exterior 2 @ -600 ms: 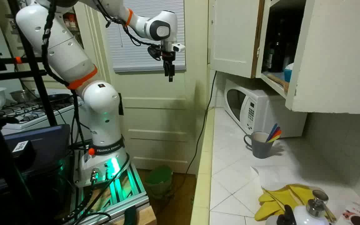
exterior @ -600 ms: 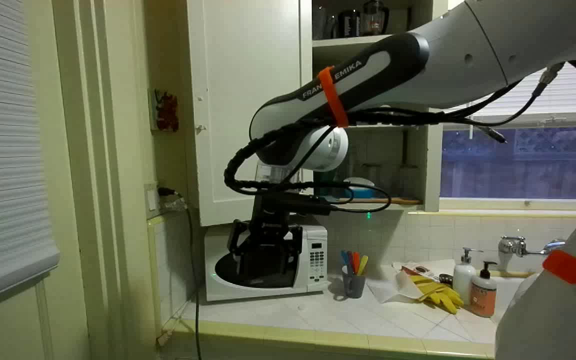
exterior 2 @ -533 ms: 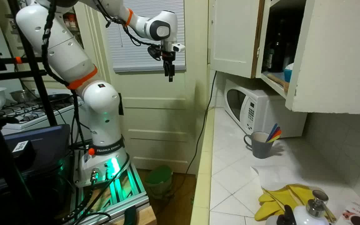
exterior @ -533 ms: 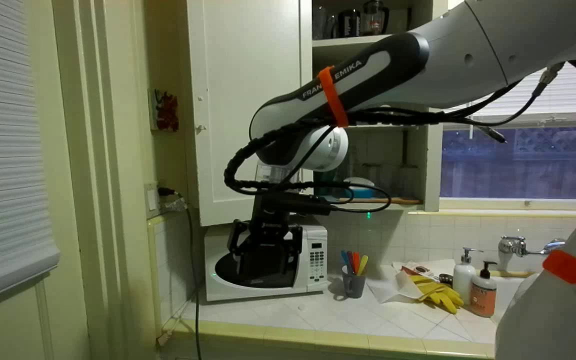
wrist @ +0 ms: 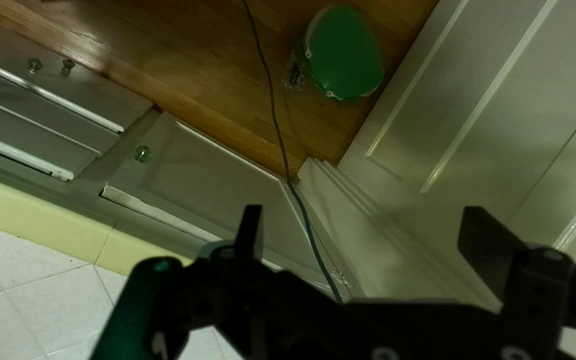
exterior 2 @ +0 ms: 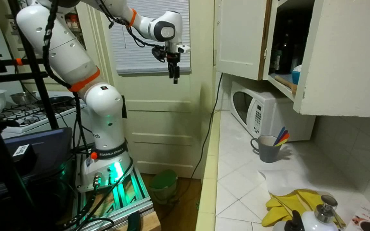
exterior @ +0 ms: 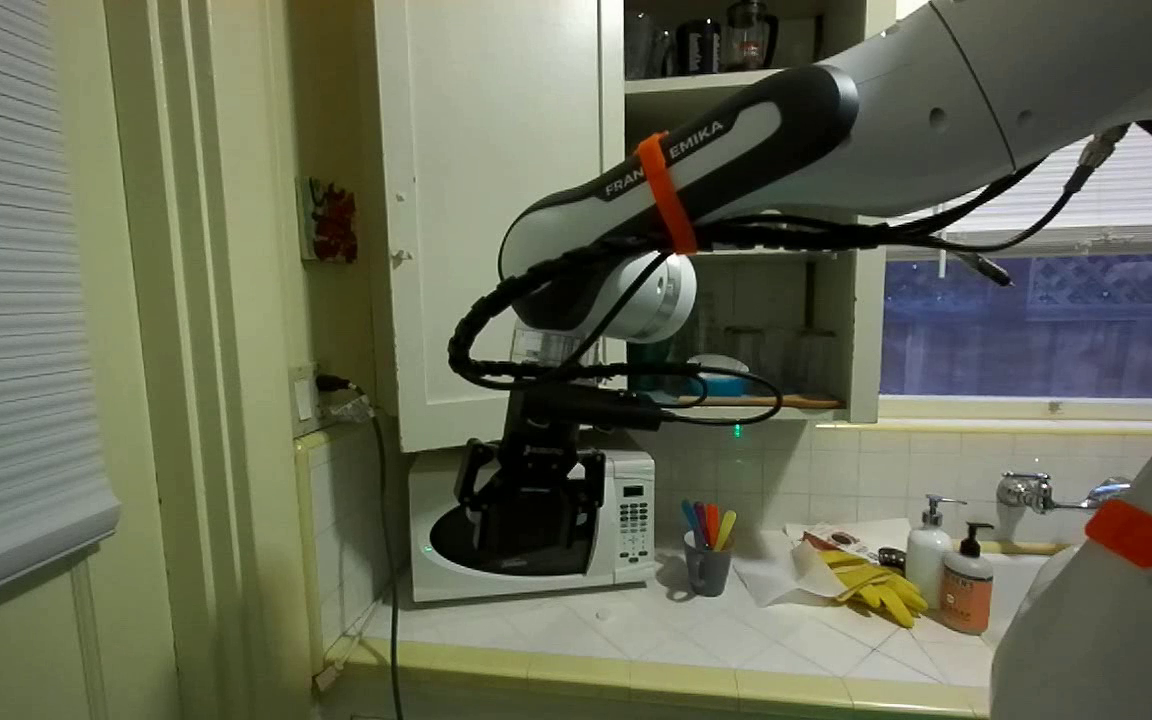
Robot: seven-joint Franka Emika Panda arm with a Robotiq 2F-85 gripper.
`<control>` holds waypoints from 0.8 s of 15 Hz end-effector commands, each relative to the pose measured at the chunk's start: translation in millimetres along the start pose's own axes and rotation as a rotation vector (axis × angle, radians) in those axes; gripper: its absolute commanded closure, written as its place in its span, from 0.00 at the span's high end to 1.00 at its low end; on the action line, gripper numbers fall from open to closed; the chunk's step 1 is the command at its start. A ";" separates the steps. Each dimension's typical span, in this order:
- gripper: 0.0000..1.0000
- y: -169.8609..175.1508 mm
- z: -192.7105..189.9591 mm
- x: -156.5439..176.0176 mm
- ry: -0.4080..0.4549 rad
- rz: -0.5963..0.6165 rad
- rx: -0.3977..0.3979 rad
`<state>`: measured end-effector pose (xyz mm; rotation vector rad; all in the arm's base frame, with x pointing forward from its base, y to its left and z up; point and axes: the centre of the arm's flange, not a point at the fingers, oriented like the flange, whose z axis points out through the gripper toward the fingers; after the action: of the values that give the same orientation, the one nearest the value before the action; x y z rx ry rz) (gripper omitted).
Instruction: Move the blue bowl to the counter
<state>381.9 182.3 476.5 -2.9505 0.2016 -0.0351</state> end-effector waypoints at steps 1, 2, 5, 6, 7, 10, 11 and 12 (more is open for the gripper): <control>1.00 0.0 0.0 0.0 0.000 0.000 0.000; 1.00 0.0 0.0 0.0 0.000 0.000 0.000; 1.00 0.0 0.0 0.0 0.000 0.000 0.000; 1.00 -2.3 -3.2 7.5 0.029 0.100 0.025; 1.00 -0.6 -7.3 15.1 0.048 0.164 0.033; 1.00 17.7 -26.4 38.3 0.116 0.307 0.053; 1.00 25.8 -31.8 43.9 0.139 0.356 0.061; 1.00 34.4 -37.2 48.3 0.159 0.407 0.066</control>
<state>408.3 153.4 499.2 -2.8451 0.6016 -0.1571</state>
